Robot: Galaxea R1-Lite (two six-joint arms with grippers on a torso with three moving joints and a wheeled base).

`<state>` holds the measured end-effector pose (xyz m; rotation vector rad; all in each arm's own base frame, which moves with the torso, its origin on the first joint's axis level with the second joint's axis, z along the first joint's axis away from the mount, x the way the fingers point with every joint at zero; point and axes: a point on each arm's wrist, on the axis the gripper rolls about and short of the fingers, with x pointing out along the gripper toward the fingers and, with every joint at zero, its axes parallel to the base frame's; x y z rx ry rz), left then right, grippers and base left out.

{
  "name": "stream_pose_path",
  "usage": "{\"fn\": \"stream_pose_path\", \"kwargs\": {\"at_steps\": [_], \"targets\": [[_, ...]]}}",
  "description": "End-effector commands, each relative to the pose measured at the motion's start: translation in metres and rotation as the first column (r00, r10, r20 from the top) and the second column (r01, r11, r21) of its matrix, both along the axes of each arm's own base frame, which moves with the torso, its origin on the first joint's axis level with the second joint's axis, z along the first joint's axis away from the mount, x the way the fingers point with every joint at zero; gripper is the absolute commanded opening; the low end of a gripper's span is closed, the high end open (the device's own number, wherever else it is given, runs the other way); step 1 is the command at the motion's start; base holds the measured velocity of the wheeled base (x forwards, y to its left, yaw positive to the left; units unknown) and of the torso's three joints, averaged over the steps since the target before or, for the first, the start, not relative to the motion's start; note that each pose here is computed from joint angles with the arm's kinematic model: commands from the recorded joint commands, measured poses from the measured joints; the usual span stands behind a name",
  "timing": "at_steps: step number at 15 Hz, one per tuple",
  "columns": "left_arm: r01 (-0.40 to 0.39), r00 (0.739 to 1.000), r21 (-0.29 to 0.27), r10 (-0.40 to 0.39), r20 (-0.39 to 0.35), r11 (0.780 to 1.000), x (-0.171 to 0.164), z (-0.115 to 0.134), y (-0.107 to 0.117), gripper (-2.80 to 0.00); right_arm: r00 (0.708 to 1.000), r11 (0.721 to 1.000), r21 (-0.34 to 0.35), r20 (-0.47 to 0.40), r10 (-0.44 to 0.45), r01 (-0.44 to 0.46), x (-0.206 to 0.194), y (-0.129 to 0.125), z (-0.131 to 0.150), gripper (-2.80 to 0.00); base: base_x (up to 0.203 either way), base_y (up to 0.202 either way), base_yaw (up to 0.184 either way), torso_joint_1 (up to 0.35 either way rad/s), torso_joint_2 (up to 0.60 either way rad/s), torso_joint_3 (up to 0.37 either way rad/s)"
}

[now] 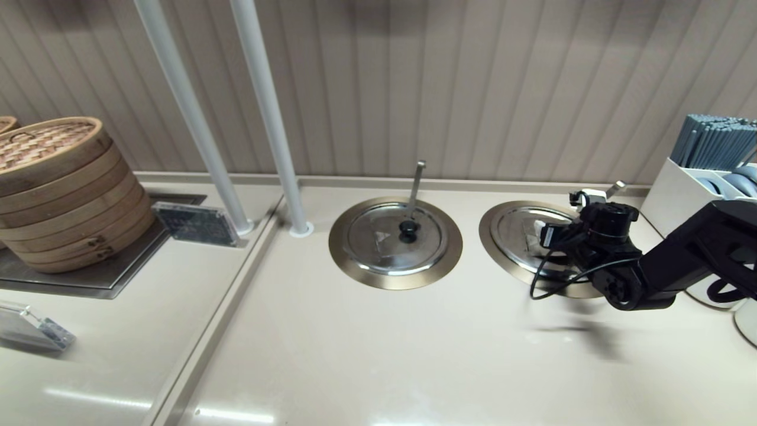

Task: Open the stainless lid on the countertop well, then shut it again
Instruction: Open the lid

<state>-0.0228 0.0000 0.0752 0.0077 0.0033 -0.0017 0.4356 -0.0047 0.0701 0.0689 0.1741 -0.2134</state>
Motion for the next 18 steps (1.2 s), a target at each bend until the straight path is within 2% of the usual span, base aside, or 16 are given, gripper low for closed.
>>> {"fn": "stream_pose_path", "kwargs": {"at_steps": [1,9,18], "targets": [[0.000,1.000,0.000,0.000,0.000,1.000,0.000,0.000,0.000,-2.80,1.000,1.000,-0.002,0.026,0.007,-0.007,-0.001,0.003,0.010,0.00,0.000,0.000,0.000,0.000,0.00,0.000],[0.000,1.000,0.000,0.000,0.000,1.000,0.000,0.000,0.000,-2.80,0.995,0.998,-0.003,0.067,0.070,-0.070,-0.004,0.034,0.026,0.00,0.000,0.000,0.000,0.000,0.00,0.000],[0.000,1.000,0.000,0.000,0.000,1.000,0.000,0.000,0.000,-2.80,0.986,0.990,-0.004,0.090,0.141,-0.141,-0.005,0.074,0.033,0.00,0.000,0.000,0.000,0.000,0.00,0.000]]}}
